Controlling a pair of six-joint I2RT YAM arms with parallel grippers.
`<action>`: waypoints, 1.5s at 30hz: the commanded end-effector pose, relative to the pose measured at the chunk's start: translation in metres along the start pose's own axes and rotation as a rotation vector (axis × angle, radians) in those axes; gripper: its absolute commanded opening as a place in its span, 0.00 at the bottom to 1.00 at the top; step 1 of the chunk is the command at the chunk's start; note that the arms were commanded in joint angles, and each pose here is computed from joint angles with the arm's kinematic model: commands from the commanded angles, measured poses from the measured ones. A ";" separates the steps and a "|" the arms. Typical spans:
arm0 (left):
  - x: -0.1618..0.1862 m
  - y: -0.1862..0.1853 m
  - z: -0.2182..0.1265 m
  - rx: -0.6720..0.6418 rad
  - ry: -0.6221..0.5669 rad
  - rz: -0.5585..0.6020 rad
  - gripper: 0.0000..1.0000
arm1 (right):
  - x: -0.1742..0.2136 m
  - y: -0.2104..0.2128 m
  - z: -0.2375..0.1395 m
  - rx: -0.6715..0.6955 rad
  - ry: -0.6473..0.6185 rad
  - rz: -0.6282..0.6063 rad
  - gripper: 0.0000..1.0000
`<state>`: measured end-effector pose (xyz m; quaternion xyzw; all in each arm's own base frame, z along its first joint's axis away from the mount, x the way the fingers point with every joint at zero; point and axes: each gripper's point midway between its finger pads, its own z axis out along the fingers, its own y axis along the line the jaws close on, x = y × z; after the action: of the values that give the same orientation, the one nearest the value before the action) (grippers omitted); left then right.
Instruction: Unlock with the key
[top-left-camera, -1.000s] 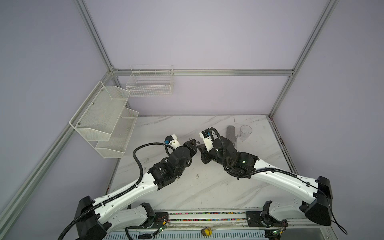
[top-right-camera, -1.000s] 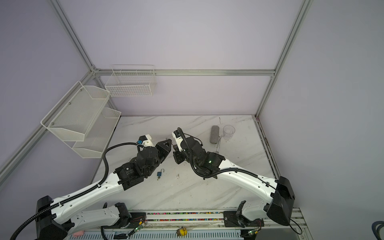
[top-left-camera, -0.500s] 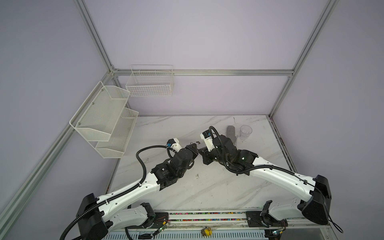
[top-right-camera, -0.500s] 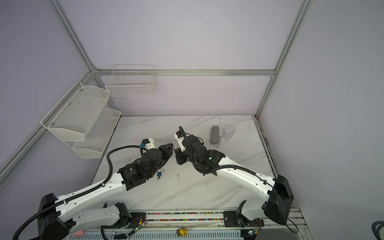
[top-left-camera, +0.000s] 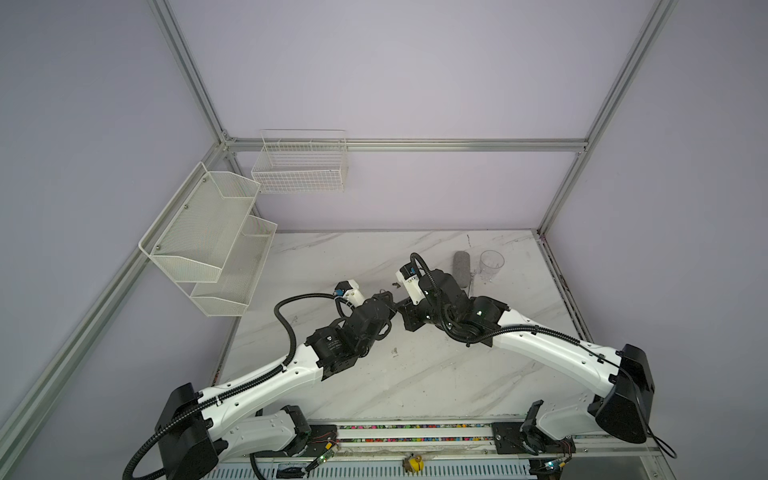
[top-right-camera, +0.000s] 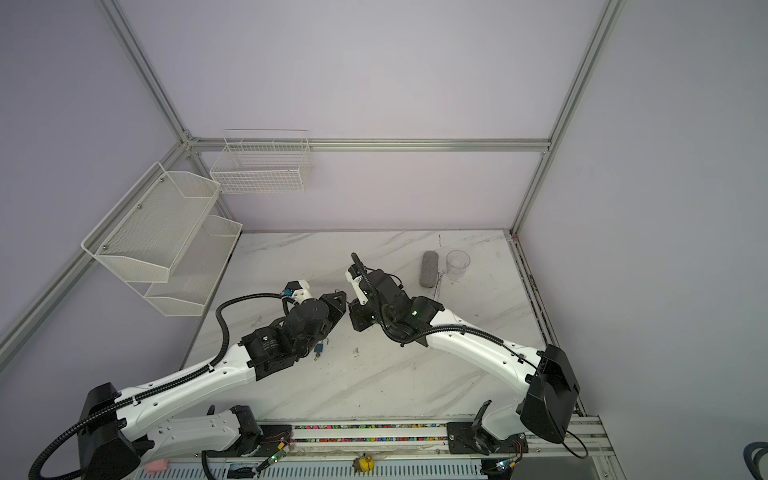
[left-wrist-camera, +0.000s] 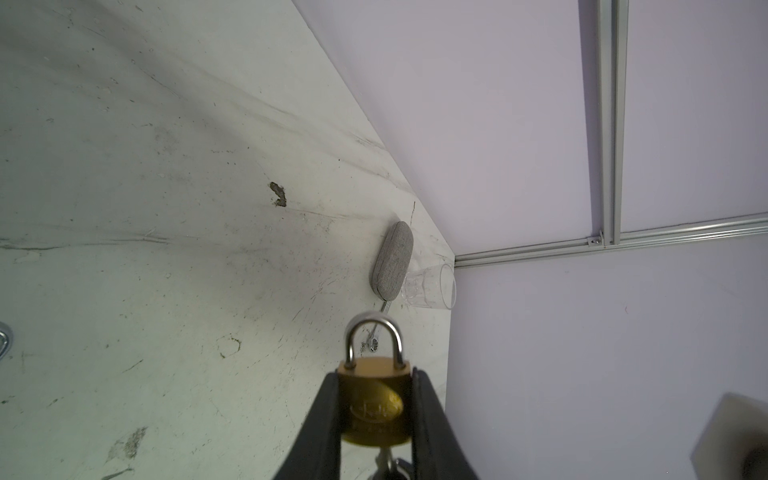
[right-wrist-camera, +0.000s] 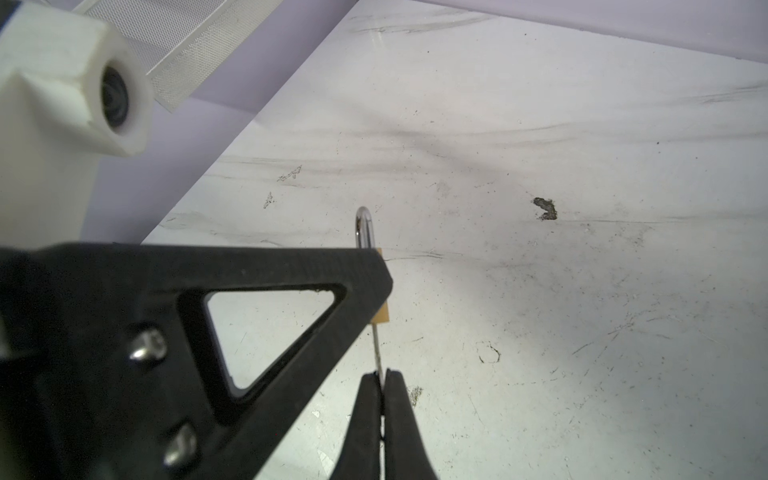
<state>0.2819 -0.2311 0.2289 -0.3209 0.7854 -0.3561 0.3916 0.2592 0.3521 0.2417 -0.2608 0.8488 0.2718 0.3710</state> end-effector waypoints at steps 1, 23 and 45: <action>0.072 0.083 -0.006 -0.208 0.320 0.133 0.00 | -0.131 0.022 -0.053 -0.039 -0.488 -0.021 0.00; 0.067 0.116 0.000 -0.178 0.247 -0.126 0.00 | -0.121 0.045 -0.049 -0.097 -0.464 -0.091 0.00; 0.061 0.037 -0.011 0.101 0.298 -0.228 0.00 | -0.117 0.064 -0.050 -0.104 -0.436 -0.155 0.00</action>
<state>0.2745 -0.2173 0.2344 -0.4209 0.6569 -0.5200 0.3476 0.2490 0.3681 0.2570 -0.2938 0.8319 0.2694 0.3860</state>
